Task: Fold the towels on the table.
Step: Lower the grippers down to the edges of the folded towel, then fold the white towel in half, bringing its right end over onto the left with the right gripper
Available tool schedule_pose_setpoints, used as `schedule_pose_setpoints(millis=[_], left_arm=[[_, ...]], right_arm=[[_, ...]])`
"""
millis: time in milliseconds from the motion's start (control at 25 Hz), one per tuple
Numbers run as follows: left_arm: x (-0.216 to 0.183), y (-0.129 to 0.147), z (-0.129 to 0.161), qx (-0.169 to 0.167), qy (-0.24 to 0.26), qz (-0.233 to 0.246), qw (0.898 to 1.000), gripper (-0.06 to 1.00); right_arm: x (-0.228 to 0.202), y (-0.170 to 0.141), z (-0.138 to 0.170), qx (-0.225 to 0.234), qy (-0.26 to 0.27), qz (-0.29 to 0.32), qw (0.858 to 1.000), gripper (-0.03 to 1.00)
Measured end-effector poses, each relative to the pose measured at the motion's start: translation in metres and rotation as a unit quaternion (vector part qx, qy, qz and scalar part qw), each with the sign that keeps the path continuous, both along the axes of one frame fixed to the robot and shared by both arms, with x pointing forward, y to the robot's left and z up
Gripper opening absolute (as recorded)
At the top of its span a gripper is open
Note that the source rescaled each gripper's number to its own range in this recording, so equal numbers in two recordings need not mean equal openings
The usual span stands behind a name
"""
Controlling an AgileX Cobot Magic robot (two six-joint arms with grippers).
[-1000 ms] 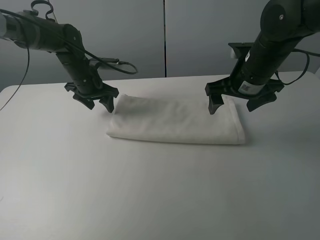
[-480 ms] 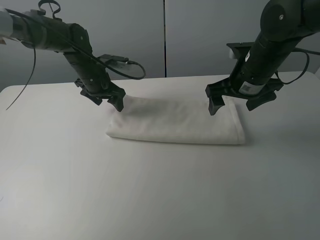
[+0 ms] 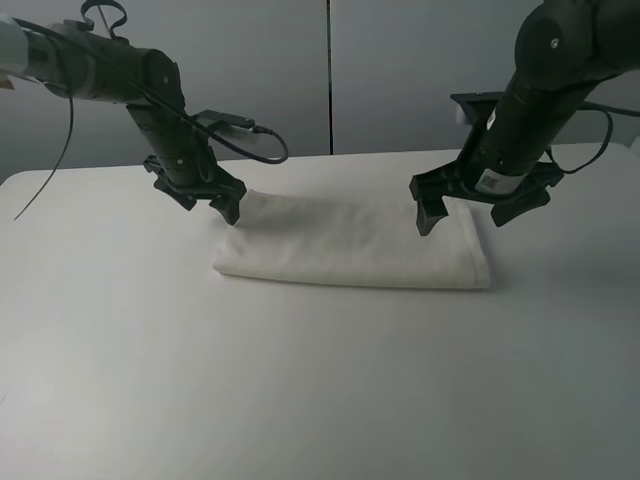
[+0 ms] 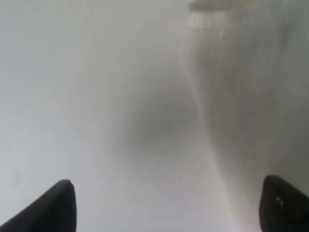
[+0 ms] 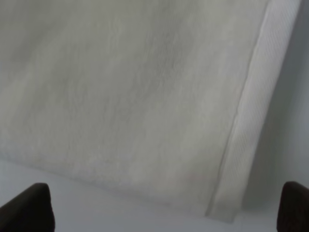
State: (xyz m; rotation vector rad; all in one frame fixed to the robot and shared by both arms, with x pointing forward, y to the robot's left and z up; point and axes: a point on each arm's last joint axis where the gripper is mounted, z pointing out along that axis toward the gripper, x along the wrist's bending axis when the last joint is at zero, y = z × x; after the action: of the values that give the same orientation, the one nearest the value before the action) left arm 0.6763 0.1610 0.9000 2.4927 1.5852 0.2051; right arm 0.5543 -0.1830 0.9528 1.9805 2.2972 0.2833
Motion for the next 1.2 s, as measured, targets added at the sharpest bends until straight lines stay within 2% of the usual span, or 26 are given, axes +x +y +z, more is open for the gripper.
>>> schedule_pose_setpoints(millis=[240,520,680,880,1200], left_arm=[[-0.001,0.0,-0.023,0.008,0.027,0.002,1.0,0.98],[0.0,0.0,-0.026,0.007,0.029,0.003,1.0,0.98],[0.0,0.0,-0.026,0.007,0.029,0.003,1.0,0.98],[0.0,0.0,-0.026,0.007,0.029,0.003,1.0,0.98],[0.0,0.0,-0.026,0.007,0.029,0.003,1.0,0.98]], right_arm=[[0.0,0.0,-0.003,0.0,0.005,-0.001,1.0,1.0],[0.0,0.0,-0.004,-0.001,0.005,-0.003,1.0,1.0],[0.004,-0.007,-0.004,0.003,0.006,-0.032,0.999,1.0],[0.01,-0.02,-0.019,-0.003,0.027,-0.059,0.998,1.0],[0.032,-0.013,-0.045,-0.016,0.071,-0.061,0.995,1.0]])
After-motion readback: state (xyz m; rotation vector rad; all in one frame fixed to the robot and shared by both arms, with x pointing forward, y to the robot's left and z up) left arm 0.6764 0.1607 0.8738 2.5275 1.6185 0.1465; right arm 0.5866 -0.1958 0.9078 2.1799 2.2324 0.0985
